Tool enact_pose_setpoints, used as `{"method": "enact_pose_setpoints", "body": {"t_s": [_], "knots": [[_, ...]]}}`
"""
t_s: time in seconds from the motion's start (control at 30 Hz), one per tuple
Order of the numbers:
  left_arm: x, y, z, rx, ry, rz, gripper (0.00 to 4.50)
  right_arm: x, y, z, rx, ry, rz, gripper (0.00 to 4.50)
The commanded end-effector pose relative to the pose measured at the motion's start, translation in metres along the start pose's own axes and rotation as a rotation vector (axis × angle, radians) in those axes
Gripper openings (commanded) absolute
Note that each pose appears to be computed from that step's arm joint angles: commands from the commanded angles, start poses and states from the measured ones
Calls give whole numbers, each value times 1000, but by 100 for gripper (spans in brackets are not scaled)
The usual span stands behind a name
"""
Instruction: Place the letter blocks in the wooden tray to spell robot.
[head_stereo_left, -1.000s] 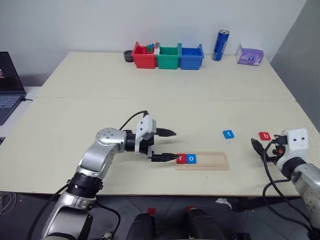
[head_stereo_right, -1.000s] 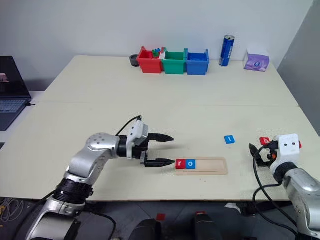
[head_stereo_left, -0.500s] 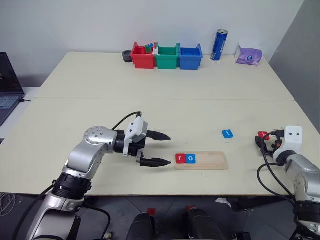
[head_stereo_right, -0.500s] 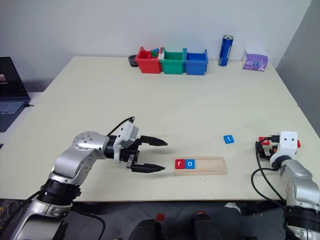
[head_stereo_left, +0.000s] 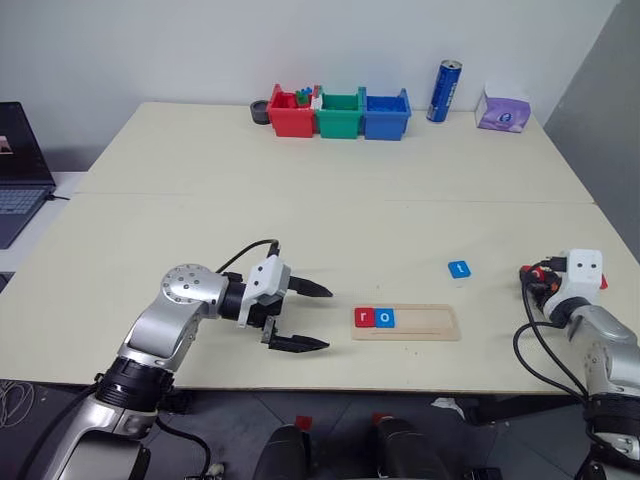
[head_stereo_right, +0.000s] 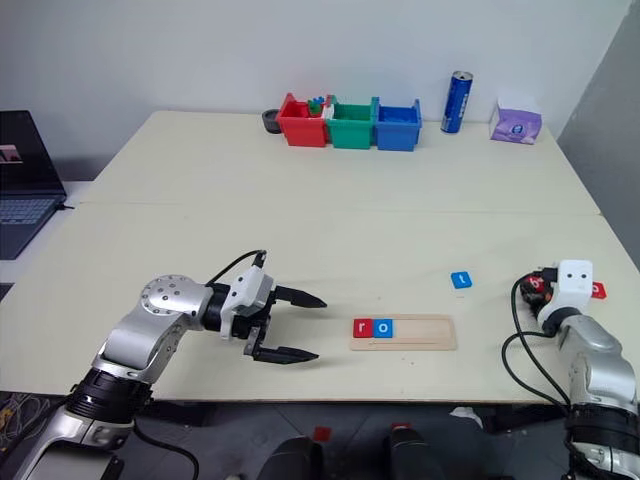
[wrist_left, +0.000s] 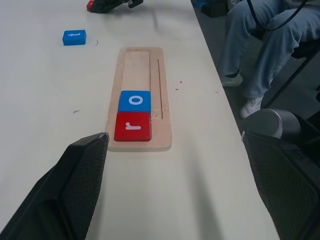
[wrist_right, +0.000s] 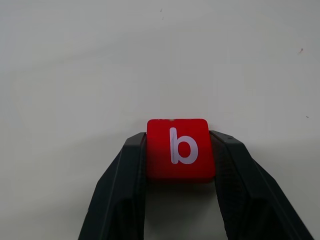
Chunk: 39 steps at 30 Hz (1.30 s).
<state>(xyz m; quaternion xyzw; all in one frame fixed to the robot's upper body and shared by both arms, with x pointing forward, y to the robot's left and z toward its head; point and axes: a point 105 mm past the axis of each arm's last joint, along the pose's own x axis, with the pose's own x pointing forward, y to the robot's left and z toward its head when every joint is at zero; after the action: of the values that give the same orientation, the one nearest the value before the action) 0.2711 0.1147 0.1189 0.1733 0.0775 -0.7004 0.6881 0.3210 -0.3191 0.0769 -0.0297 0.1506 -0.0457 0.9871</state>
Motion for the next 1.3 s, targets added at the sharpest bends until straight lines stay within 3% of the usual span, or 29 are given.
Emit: {"method": "enact_pose_setpoints", "body": {"t_s": [0.03,0.3,0.43,0.57,0.83,0.87,1.0,1.13,1.3], "knots": [[-5,1,1,25,2,14,450,-23,12,0,-18,4,23,146],[1,-2,1,25,-5,-3,450,-84,78,-18,17,63,92,146],[1,0,0,22,2,-10,450,-87,93,-29,77,103,83,146],[2,1,-1,33,10,-7,450,-81,90,-32,119,106,38,146],[4,0,-3,42,20,4,450,-81,87,1,130,-27,42,429],[4,0,-3,42,20,7,450,-84,84,11,92,-56,61,444],[4,1,-3,43,21,13,450,-90,73,19,-84,-47,167,444],[5,1,-4,45,23,12,450,-99,73,21,-268,-18,390,444],[7,1,-5,50,28,1,450,-100,63,10,-443,117,644,444]]}}
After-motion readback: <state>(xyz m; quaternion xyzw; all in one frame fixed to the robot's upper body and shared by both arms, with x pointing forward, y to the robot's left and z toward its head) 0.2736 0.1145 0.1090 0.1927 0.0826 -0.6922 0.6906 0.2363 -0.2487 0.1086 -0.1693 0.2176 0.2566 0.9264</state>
